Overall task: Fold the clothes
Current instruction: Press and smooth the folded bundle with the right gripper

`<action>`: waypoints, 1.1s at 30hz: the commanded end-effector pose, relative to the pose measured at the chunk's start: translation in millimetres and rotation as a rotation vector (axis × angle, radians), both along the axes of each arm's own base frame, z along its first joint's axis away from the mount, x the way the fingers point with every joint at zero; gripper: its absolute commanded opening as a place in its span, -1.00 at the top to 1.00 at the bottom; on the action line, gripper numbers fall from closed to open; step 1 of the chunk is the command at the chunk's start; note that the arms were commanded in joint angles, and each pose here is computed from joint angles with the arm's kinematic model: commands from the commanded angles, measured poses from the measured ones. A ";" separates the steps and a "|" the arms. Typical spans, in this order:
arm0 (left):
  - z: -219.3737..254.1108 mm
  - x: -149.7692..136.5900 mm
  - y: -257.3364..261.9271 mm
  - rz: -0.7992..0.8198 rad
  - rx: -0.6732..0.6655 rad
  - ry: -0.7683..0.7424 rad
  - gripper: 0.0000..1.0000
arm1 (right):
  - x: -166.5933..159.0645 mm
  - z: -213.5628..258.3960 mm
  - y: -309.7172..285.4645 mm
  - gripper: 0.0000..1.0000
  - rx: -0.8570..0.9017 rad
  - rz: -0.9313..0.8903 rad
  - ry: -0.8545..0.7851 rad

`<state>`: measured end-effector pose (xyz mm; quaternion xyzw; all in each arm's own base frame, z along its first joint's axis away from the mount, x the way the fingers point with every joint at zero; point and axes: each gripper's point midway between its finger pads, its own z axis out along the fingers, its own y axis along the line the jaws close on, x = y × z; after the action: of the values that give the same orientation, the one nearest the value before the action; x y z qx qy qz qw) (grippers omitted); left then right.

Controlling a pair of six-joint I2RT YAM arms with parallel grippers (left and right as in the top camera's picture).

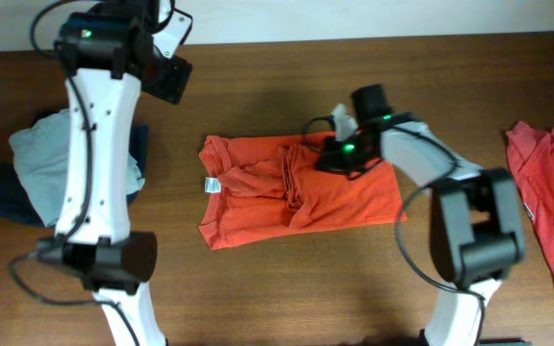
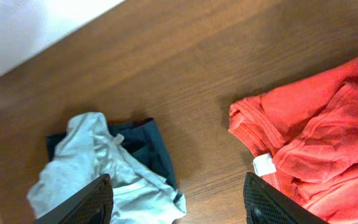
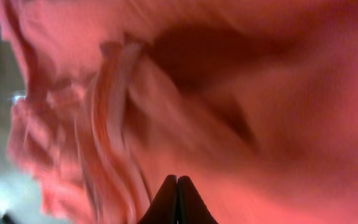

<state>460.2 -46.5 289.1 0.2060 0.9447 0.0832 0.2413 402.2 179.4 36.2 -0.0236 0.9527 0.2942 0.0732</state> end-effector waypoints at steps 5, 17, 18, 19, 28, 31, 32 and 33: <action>103.4 -52.7 6.8 0.025 -0.067 -0.251 -0.36 | 31.2 -12.6 95.7 0.91 0.143 -0.003 -0.140; 93.7 -62.6 4.1 0.012 -0.081 -0.208 -0.42 | 25.0 94.2 131.2 0.92 0.546 0.253 -0.301; 85.1 -60.8 3.5 0.012 -0.079 -0.185 -0.43 | 28.1 95.3 112.1 0.92 0.525 0.218 -0.275; 81.0 -59.7 3.4 0.012 -0.077 -0.175 -0.42 | 28.4 95.2 101.1 0.92 0.512 0.196 -0.254; 49.8 -64.8 21.3 0.180 -0.127 -0.073 -0.42 | -16.1 33.9 -2.9 0.92 0.192 0.008 0.099; 39.1 -77.3 42.4 0.300 -0.148 -0.008 -0.43 | -43.4 12.8 4.2 0.92 0.064 0.059 0.162; 35.3 -80.9 47.5 0.333 -0.155 0.011 -0.43 | -49.3 9.7 11.8 0.91 0.047 0.084 0.163; 30.6 -84.6 50.5 0.358 -0.169 0.036 -0.43 | -54.2 7.3 19.6 0.91 0.035 0.108 0.161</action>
<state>384.3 -11.6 329.3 0.0871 0.9636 0.0568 0.2465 368.7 179.3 55.5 0.0163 0.9302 0.3662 -0.0196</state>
